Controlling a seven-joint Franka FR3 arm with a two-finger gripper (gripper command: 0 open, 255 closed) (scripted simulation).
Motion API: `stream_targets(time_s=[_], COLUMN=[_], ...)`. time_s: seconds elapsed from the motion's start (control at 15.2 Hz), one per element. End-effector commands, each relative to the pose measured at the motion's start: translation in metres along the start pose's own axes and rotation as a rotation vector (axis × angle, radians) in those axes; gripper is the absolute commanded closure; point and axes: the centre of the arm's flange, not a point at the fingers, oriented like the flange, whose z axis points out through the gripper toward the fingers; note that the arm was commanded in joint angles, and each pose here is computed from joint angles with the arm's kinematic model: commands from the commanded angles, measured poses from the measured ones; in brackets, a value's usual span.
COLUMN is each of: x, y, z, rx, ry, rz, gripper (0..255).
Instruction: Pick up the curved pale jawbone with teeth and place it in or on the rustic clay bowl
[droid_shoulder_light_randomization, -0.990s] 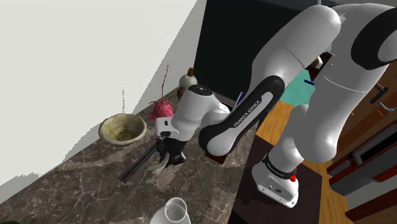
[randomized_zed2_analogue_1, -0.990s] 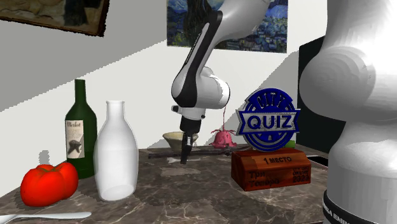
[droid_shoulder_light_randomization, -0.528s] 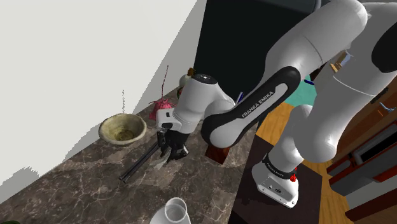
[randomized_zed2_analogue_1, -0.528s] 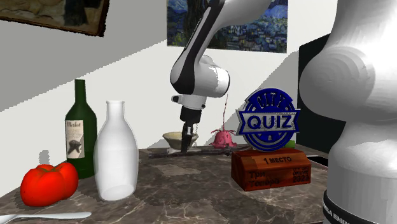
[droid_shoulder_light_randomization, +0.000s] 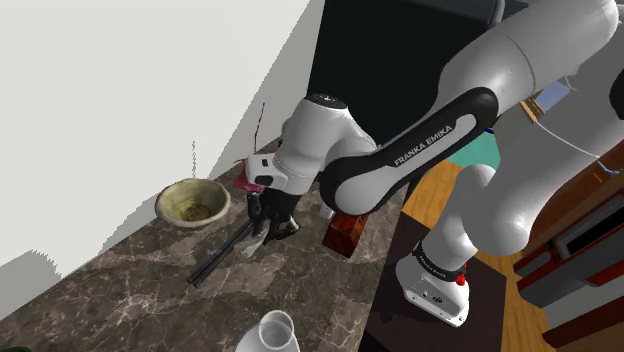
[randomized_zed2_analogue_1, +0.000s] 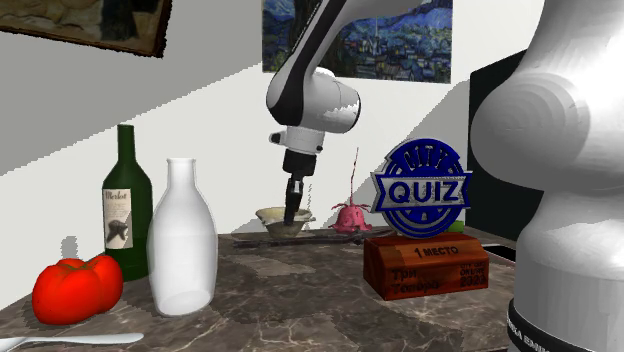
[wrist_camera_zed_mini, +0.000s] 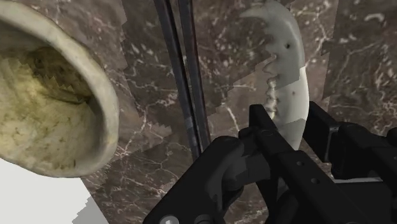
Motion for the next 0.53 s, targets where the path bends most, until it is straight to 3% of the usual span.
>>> stream_targets(time_s=[0.0, 0.46], x=[0.003, 0.009], y=[0.001, 0.006], z=[-0.012, -0.048], rx=[0.0, 0.0], ry=[0.0, 0.0], rz=[0.0, 0.0], gripper=[255, 255])
